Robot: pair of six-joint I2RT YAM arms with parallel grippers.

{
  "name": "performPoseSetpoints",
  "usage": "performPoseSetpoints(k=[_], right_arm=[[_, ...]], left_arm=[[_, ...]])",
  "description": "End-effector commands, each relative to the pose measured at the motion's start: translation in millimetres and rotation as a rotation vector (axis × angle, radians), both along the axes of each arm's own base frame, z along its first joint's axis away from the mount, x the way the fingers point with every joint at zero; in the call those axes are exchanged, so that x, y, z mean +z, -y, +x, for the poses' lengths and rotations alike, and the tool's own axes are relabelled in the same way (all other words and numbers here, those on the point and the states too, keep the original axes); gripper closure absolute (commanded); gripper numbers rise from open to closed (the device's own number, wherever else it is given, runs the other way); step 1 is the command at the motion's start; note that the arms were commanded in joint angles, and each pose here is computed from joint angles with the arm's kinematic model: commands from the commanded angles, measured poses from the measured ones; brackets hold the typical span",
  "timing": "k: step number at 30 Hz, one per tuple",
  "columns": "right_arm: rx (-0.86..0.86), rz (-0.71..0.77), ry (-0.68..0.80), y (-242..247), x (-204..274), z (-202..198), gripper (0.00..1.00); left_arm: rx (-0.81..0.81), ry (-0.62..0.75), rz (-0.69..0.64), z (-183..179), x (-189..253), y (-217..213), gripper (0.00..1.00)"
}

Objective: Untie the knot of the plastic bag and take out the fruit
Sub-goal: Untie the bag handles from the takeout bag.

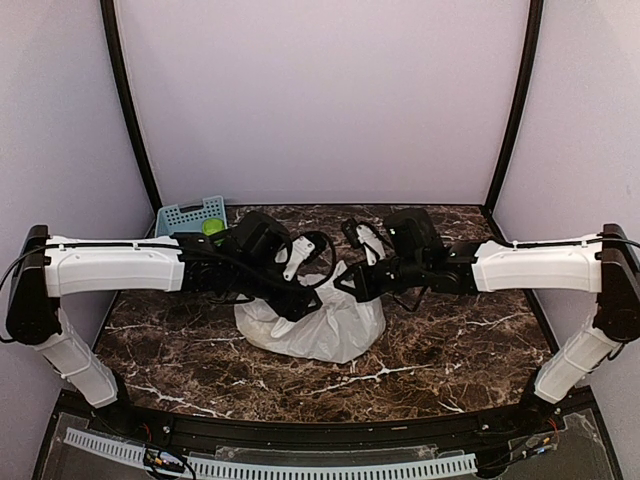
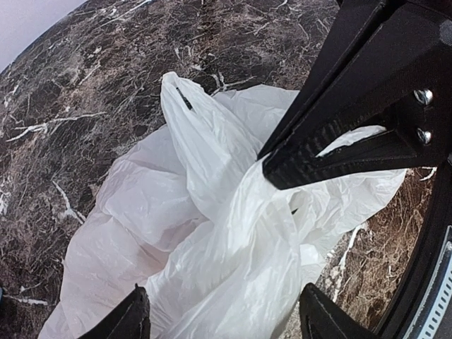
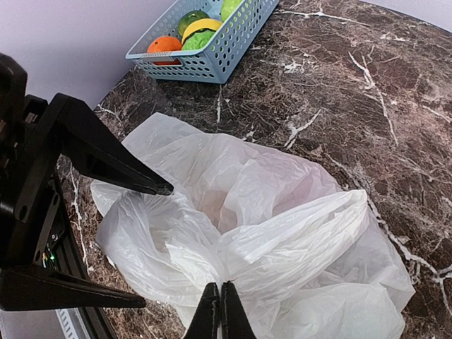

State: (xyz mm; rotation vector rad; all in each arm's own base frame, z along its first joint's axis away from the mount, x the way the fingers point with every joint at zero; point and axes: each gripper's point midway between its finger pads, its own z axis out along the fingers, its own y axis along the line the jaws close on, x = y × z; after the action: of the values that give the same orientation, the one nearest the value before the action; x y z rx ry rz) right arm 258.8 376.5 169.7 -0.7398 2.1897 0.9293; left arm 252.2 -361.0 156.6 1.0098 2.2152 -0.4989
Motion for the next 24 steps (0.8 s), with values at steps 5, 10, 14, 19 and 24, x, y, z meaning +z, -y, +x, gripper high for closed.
performPoseSetpoints(k=[5, 10, 14, 19, 24], right_arm=[[-0.003, 0.036, 0.009, -8.0, 9.8, 8.1, 1.0], [-0.004, 0.031, 0.008, -8.4, 7.7, 8.9, 1.0], [-0.01, 0.025, 0.007, -6.7, 6.6, 9.5, 1.0], [-0.018, 0.019, 0.009, -5.0, 5.1, 10.8, 1.0], [-0.039, 0.022, 0.014, -1.1, 7.9, 13.9, 1.0]], left_arm=[[0.03, 0.063, 0.04, 8.7, 9.2, -4.7, 0.44], [0.053, 0.083, 0.021, 12.9, 15.8, -5.2, 0.48], [0.056, 0.095, 0.003, 12.9, 18.9, -5.5, 0.6], [0.057, 0.087, 0.002, 11.6, 17.2, -6.2, 0.77], [0.078, 0.077, 0.005, 9.7, 14.3, -11.5, 0.94]])
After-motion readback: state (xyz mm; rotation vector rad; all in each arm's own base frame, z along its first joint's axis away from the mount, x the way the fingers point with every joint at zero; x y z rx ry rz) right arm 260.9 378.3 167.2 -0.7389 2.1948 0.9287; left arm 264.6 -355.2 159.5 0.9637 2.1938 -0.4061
